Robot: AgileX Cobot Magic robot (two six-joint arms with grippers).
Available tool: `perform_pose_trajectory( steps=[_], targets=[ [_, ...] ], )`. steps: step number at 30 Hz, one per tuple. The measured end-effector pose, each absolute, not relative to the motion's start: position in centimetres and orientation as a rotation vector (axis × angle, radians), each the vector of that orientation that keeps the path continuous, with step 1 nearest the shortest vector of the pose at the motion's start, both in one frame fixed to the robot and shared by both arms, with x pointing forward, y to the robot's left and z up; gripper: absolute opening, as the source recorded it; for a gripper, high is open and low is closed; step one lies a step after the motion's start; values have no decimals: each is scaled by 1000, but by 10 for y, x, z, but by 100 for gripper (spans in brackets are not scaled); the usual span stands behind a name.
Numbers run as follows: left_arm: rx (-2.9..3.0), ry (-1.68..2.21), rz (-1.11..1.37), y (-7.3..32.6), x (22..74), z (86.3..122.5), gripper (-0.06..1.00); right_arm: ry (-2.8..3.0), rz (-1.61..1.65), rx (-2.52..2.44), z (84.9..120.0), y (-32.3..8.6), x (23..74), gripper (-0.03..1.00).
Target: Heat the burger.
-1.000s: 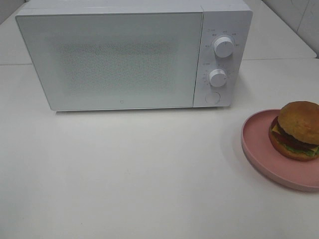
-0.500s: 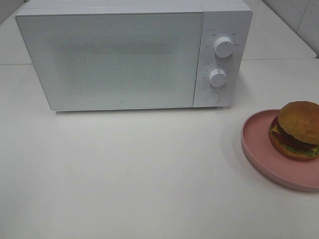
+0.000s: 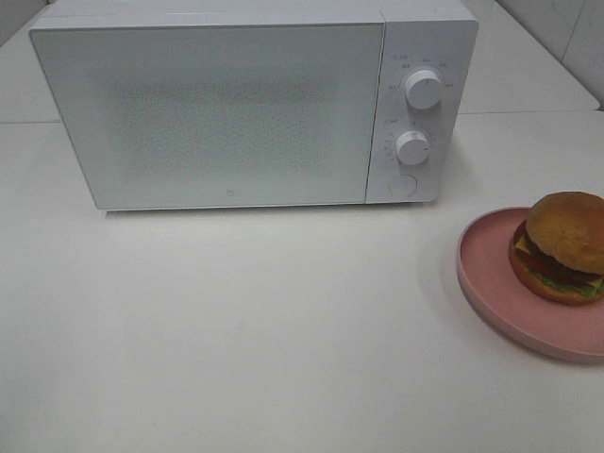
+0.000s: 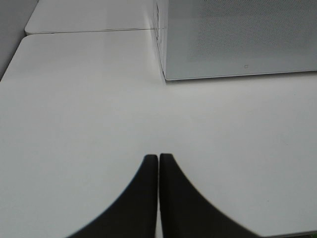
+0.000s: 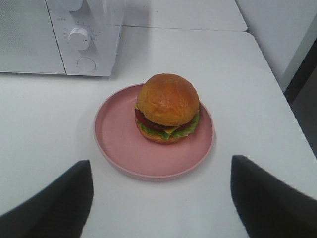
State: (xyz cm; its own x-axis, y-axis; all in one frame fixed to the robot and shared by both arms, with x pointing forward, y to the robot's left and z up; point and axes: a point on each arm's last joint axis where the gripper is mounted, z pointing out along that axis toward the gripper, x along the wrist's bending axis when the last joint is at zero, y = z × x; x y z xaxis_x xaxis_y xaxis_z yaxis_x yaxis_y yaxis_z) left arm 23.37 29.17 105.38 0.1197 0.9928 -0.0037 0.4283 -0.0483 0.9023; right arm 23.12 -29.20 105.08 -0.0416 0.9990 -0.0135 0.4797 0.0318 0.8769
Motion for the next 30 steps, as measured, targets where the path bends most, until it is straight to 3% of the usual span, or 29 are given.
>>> perform_pose_trajectory(
  steps=[30],
  targets=[
    [1599, 1421, 892, 292, 234, 1054, 0, 1608, 940, 1531, 1051, -292, 231, 70]
  ],
)
